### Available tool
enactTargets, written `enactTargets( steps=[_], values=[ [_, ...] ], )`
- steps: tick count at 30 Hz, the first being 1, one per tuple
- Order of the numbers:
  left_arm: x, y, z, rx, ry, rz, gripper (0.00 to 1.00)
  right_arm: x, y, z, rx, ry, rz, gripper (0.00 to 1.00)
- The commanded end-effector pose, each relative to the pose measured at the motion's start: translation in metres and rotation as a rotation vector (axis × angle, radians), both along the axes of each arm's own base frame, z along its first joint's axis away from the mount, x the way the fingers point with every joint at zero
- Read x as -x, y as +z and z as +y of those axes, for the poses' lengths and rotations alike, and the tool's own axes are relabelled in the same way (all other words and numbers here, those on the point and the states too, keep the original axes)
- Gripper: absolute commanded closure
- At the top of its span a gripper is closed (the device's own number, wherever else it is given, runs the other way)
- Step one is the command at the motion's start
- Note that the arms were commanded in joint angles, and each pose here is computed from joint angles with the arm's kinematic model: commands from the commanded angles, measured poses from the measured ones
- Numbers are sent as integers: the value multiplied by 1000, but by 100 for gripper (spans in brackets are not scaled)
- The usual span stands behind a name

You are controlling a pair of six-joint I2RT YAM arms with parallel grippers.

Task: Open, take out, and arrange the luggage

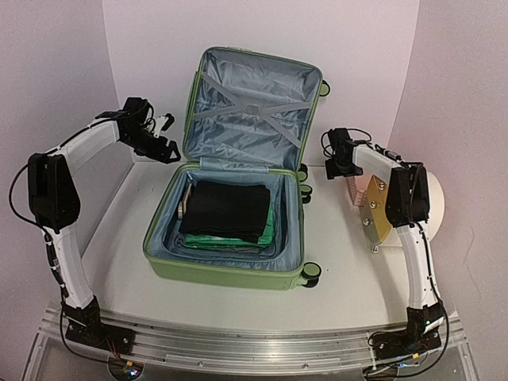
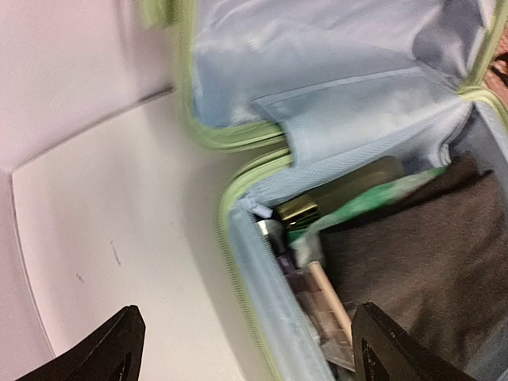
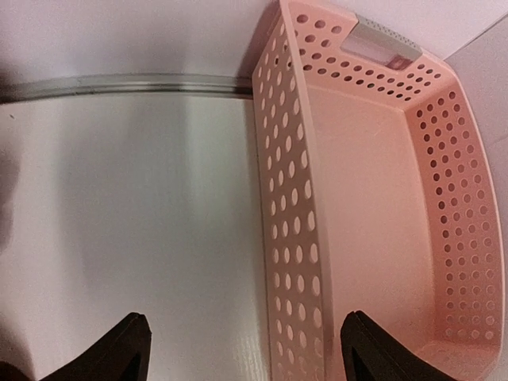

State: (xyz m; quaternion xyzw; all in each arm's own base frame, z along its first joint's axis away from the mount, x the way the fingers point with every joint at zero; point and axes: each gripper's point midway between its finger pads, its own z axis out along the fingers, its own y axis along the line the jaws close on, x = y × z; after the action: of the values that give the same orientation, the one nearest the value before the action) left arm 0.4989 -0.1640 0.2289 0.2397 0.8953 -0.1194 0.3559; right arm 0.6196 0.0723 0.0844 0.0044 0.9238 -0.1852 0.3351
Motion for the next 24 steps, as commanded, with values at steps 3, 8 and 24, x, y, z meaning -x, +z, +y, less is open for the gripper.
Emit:
enactTargets(
  steps=[3,8,24],
  values=[
    [-11,-51,6,31,77,128,10,30,102,40,-364,55,-130,18],
    [-16,-70,-3,84,73,175,9,86,100,112,-591,193,-20,21],
    [-18,-124,0,102,127,237,70,132,7,233,-749,317,200,59]
  ],
)
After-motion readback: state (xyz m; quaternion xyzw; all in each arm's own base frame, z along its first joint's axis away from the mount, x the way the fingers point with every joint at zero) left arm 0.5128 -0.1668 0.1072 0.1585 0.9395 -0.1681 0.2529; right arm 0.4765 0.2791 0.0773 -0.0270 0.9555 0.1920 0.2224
